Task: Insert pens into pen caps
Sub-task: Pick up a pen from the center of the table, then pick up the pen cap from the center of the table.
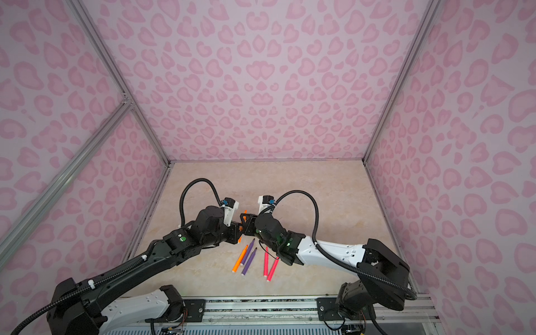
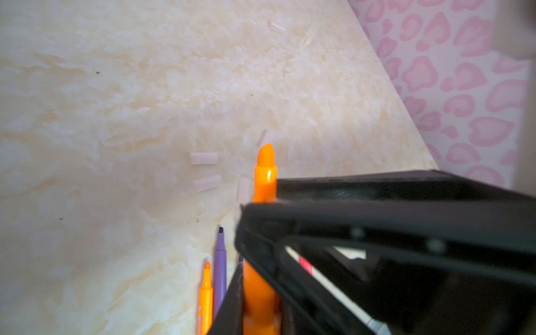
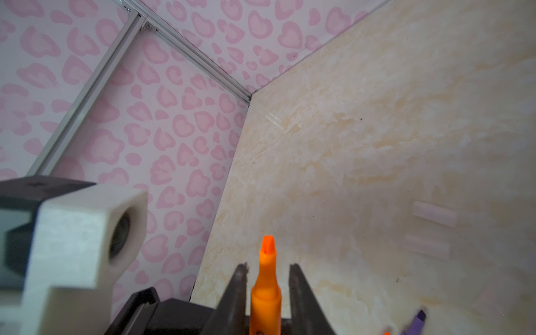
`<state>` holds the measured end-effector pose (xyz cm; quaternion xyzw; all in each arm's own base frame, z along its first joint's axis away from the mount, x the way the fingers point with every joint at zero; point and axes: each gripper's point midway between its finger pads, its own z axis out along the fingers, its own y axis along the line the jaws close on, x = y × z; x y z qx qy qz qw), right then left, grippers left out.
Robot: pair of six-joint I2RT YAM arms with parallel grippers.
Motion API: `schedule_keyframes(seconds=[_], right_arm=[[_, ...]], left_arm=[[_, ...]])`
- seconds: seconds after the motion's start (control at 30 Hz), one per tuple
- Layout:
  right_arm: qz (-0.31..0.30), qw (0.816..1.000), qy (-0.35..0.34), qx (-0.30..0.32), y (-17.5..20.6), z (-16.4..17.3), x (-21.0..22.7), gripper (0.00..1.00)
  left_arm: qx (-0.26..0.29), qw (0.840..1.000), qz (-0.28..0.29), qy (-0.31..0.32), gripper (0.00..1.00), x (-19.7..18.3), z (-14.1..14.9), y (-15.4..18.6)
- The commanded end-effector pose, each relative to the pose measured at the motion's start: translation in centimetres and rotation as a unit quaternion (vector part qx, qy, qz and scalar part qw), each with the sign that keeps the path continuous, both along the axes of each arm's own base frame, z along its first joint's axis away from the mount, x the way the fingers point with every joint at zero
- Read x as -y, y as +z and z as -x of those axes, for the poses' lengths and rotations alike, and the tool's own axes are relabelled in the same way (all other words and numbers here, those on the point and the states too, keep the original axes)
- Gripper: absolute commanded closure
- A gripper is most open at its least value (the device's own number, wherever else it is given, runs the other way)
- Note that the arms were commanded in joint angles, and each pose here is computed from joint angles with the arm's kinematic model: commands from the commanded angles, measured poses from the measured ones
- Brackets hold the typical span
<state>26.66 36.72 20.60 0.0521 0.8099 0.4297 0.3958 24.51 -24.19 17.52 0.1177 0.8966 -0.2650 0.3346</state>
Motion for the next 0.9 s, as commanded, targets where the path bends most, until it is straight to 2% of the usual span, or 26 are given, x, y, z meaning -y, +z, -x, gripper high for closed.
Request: schedule_keyframes(seconds=[0.0,0.1,0.23,0.4,0.5,0.7,0.87], right_arm=[[0.029,0.999,0.010,0.013,0.5,0.5,0.4,0.46],[0.053,0.998,-0.029,0.028,1.3,0.3,3.2,0.42],[0.070,0.991,-0.105,0.049,1.5,0.1,8.2,0.43],[0.123,0.971,-0.205,0.016,-1.0,-1.2,15.0,0.46],[0.168,0.956,-0.238,-0.027,-3.6,-2.5,17.4,0.51],[0.245,0.935,-0.240,-0.093,-8.6,-4.8,17.5,0.54],[0.346,0.902,-0.201,-0.161,-11.8,-7.0,16.2,0.49]], left_arm=[[0.005,0.998,0.009,0.061,0.97,-1.2,-1.6,1.7],[-0.025,0.991,0.020,0.127,0.97,-4.2,-2.3,2.0],[-0.033,0.984,0.030,0.171,0.97,-6.9,-3.3,3.3],[0.026,0.970,0.051,0.235,0.97,-9.2,-5.9,4.7],[0.055,0.970,0.047,0.233,0.97,-9.1,-6.8,4.3],[0.051,0.971,0.013,0.234,0.97,-9.7,-6.7,1.6],[0.051,0.969,0.002,0.243,0.97,-9.9,-7.1,-0.1]])
